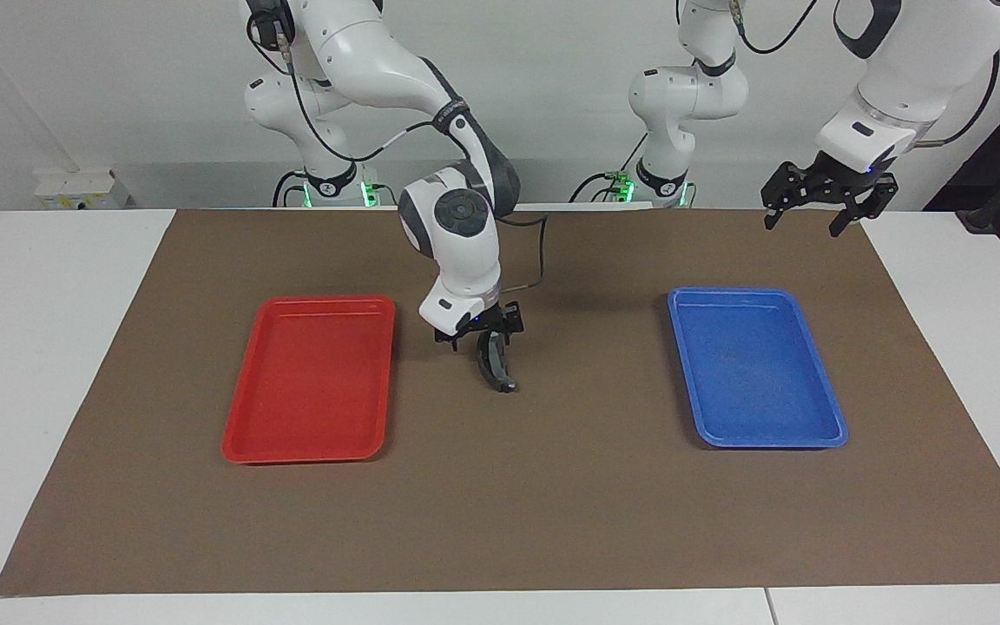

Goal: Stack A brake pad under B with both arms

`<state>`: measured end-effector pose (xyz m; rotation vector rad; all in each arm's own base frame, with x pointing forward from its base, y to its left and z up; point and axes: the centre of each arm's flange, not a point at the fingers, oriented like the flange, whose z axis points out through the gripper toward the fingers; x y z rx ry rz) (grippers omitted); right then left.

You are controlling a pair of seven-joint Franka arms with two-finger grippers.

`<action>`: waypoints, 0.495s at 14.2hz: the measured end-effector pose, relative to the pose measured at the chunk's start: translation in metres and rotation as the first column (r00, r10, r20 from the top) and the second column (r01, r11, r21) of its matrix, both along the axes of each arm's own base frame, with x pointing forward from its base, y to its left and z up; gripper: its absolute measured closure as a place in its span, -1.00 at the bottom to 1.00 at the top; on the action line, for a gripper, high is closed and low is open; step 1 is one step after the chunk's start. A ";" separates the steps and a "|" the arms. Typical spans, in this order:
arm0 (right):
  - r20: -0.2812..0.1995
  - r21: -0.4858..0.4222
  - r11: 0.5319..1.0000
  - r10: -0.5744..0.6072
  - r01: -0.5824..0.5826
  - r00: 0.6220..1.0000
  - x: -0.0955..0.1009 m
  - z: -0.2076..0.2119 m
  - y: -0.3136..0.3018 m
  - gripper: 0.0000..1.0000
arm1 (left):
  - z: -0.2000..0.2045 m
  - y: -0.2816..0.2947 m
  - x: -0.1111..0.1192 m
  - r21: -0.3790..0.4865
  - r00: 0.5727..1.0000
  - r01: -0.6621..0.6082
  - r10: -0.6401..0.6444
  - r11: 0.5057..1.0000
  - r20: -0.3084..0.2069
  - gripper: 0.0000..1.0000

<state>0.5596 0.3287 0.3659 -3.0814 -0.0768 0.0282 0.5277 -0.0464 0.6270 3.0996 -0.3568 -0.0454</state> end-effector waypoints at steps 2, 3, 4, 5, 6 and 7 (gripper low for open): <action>-0.004 -0.016 0.999 -0.046 0.046 0.999 0.010 0.036 -0.039 -1.00 | 0.000 0.000 0.000 0.000 1.000 0.000 0.000 1.000 0.000 -1.00; -0.015 -0.027 0.997 -0.076 0.075 0.997 0.014 0.055 -0.067 -1.00 | 0.000 0.000 0.000 0.000 1.000 0.000 0.000 1.000 0.000 -1.00; -0.031 -0.035 0.995 -0.099 0.098 0.995 0.016 0.073 -0.098 -1.00 | 0.000 0.000 0.000 0.000 1.000 -0.001 0.001 1.000 0.000 -1.00; -0.049 -0.040 0.993 -0.112 0.110 0.993 0.017 0.090 -0.127 -1.00 | 0.000 0.000 0.000 0.000 1.000 -0.001 0.001 1.000 -0.001 -1.00; -0.061 -0.042 0.992 -0.119 0.117 0.991 0.017 0.106 -0.157 -1.00 | 0.000 0.000 0.000 0.000 1.000 -0.001 0.001 1.000 -0.001 -1.00; -0.072 -0.042 0.992 -0.124 0.121 0.990 0.016 0.120 -0.187 -1.00 | 0.000 0.000 0.000 0.000 1.000 -0.002 0.002 1.000 -0.002 -1.00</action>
